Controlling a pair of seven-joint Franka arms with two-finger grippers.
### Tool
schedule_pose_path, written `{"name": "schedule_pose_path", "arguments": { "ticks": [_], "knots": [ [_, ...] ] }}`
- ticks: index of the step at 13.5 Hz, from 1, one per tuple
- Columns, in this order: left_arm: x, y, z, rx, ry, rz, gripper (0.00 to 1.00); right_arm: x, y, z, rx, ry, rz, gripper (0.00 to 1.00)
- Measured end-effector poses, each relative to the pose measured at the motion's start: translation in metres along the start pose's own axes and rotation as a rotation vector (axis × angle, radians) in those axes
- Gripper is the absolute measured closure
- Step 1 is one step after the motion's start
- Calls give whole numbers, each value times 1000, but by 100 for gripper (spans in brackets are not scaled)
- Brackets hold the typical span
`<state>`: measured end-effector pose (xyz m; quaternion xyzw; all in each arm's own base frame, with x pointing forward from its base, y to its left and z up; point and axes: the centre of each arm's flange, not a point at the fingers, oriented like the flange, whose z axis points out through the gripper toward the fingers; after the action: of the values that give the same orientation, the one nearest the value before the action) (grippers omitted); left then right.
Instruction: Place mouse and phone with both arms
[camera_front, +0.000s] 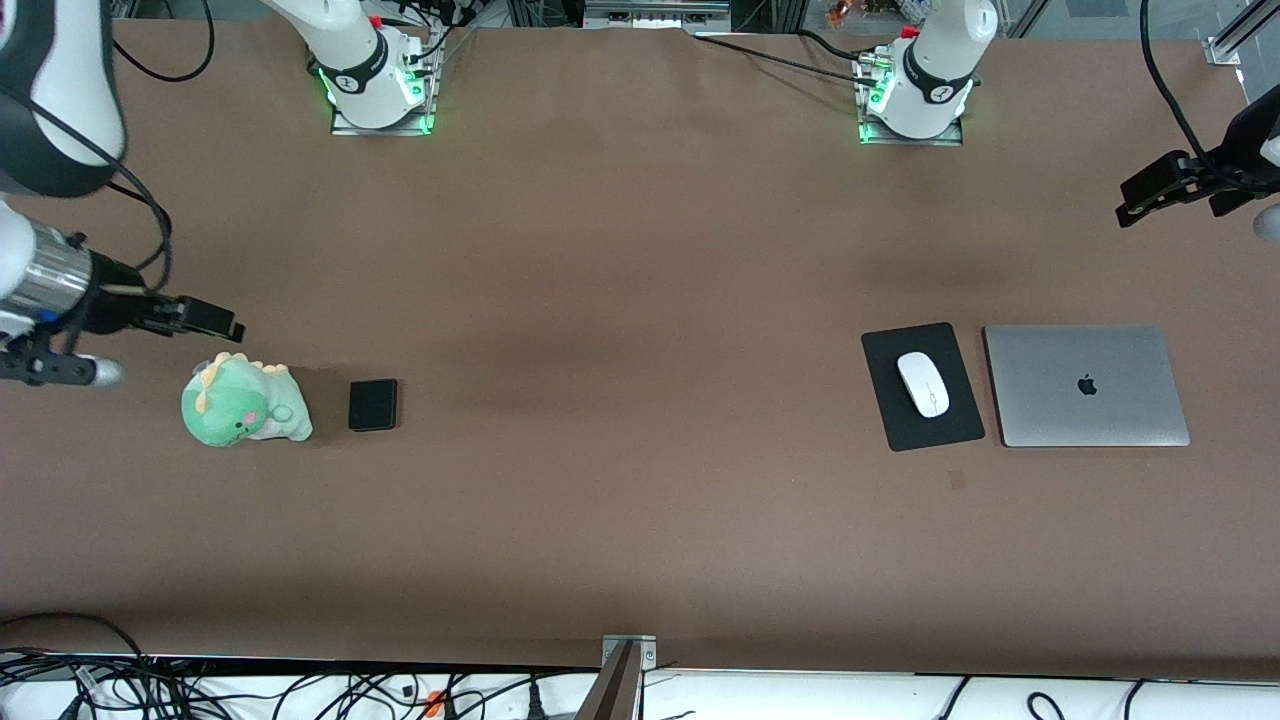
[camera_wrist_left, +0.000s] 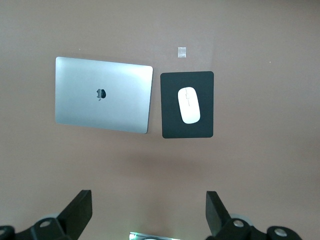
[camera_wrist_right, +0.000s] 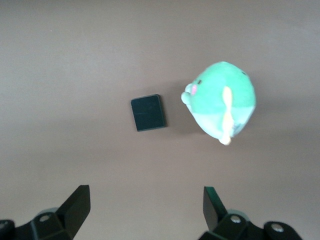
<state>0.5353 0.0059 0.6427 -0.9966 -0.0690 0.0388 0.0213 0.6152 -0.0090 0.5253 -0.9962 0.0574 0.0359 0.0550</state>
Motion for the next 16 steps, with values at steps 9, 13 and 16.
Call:
{"name": "schedule_pose_path", "arguments": {
  "ticks": [9, 13, 16],
  "knots": [
    [4, -1, 5, 0, -10, -3, 0, -49, -14, -61, -75, 5, -11, 0],
    [4, -2, 5, 0, -10, -3, 0, -52, -23, -68, -100, 35, -6, 0],
    [4, -2, 5, 0, -10, -3, 0, -43, -17, -60, -98, 47, 3, 0]
  ]
}}
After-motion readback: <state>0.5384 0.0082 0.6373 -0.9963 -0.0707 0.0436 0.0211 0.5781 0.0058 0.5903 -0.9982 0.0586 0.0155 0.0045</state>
